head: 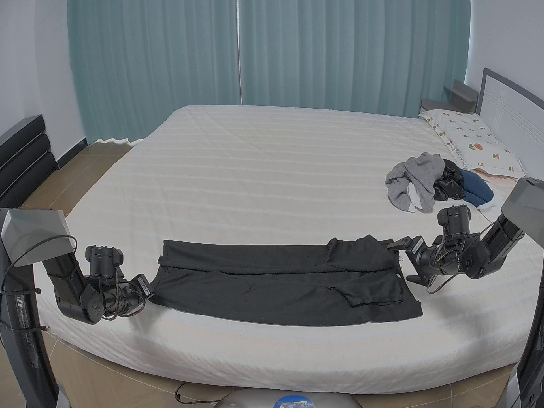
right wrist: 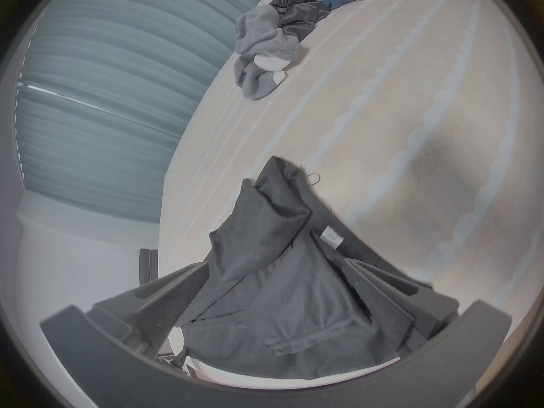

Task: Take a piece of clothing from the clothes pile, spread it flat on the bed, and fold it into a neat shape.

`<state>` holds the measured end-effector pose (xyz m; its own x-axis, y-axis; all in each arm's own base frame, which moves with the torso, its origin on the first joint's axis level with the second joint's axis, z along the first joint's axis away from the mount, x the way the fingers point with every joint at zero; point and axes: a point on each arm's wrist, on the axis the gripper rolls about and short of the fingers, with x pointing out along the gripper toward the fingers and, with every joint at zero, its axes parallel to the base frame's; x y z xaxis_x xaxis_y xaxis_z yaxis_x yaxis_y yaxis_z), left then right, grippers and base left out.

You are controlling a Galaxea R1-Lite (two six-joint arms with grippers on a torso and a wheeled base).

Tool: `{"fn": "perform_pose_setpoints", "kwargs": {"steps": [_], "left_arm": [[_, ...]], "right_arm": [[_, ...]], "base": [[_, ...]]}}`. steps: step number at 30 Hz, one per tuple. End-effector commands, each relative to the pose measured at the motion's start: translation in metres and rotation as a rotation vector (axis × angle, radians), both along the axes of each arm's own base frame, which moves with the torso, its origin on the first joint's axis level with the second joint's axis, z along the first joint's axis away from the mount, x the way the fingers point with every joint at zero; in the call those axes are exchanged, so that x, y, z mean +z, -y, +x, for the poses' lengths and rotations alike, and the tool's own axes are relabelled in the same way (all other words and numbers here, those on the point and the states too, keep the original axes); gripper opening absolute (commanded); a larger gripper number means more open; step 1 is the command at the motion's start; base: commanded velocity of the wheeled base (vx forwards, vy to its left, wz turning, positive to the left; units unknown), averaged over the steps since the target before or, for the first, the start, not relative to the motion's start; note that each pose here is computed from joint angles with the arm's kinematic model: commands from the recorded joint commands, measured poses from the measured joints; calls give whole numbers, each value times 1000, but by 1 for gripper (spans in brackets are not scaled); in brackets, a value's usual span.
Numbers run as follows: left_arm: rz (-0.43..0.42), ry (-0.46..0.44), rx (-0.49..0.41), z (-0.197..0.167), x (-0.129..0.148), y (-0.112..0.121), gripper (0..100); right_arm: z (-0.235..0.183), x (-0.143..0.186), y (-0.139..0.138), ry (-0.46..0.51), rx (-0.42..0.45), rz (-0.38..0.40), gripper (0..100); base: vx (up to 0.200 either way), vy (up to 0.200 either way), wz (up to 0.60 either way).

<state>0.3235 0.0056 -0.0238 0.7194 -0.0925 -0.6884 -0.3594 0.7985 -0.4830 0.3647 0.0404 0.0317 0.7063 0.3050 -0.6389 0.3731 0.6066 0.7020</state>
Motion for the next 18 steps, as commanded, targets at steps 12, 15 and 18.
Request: {"fn": "perform_pose_setpoints", "kwargs": {"steps": [12, 15, 18], "left_arm": [[8, -8, 1, -4, 1, 1, 100], [7, 1, 2, -4, 3, 1, 100], [0, 7, 5, -3, 4, 1, 100]], "right_arm": [[-32, 9, -37, -24, 56, -68, 100], [-46, 1, -46, -64, 85, -71, 100], [-57, -9, -55, -103, 114, -84, 100]], "base": [[0, 0, 0], [0, 0, 0], [0, 0, 0]]}}
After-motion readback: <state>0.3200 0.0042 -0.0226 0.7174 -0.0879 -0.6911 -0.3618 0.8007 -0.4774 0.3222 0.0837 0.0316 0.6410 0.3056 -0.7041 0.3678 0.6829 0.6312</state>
